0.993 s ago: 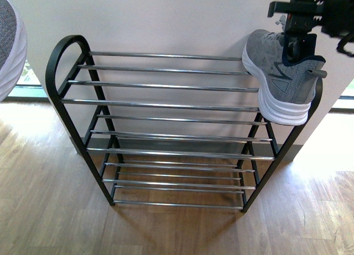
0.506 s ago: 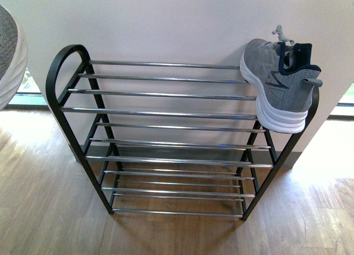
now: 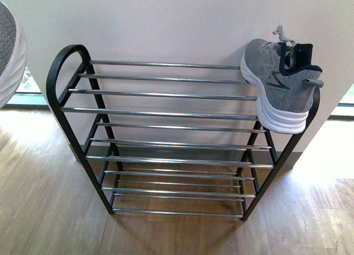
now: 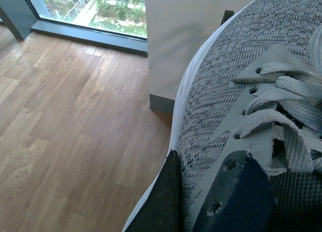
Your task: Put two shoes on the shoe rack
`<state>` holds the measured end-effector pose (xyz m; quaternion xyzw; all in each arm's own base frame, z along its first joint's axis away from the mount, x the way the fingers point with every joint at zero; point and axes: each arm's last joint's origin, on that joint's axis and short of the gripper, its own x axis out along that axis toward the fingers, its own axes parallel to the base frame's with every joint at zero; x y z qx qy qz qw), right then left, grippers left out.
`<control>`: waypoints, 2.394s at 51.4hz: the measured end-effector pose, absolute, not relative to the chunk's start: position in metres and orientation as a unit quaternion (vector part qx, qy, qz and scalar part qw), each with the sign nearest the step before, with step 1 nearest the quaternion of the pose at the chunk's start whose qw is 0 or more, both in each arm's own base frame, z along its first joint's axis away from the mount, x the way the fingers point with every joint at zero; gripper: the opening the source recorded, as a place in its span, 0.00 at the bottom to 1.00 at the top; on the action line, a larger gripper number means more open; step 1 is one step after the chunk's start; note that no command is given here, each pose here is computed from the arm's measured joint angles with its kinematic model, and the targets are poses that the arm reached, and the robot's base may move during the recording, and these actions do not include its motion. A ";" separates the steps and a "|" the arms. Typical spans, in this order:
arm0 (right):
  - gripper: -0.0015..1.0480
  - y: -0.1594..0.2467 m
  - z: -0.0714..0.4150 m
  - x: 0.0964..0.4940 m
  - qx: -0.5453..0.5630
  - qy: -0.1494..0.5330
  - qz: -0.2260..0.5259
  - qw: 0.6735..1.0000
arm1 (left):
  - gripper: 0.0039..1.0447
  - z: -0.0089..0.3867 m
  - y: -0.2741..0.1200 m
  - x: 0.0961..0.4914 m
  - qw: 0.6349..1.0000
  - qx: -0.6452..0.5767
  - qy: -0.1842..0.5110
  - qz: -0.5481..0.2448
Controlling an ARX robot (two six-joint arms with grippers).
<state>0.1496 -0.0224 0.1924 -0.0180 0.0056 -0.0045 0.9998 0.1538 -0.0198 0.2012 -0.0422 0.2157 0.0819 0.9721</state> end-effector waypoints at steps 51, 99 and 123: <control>0.02 0.000 0.173 0.111 -0.005 -0.010 -0.002 1.000 | 0.01 0.201 -0.020 0.154 0.972 -0.042 0.216 0.082; 0.41 0.000 0.170 0.097 -0.005 -0.008 -0.002 1.000 | 0.01 0.201 -0.020 0.154 0.972 -0.042 0.216 0.082; 0.91 0.000 0.170 0.097 -0.005 -0.008 -0.002 1.000 | 0.01 0.233 -0.036 0.181 0.906 -0.391 0.162 -0.019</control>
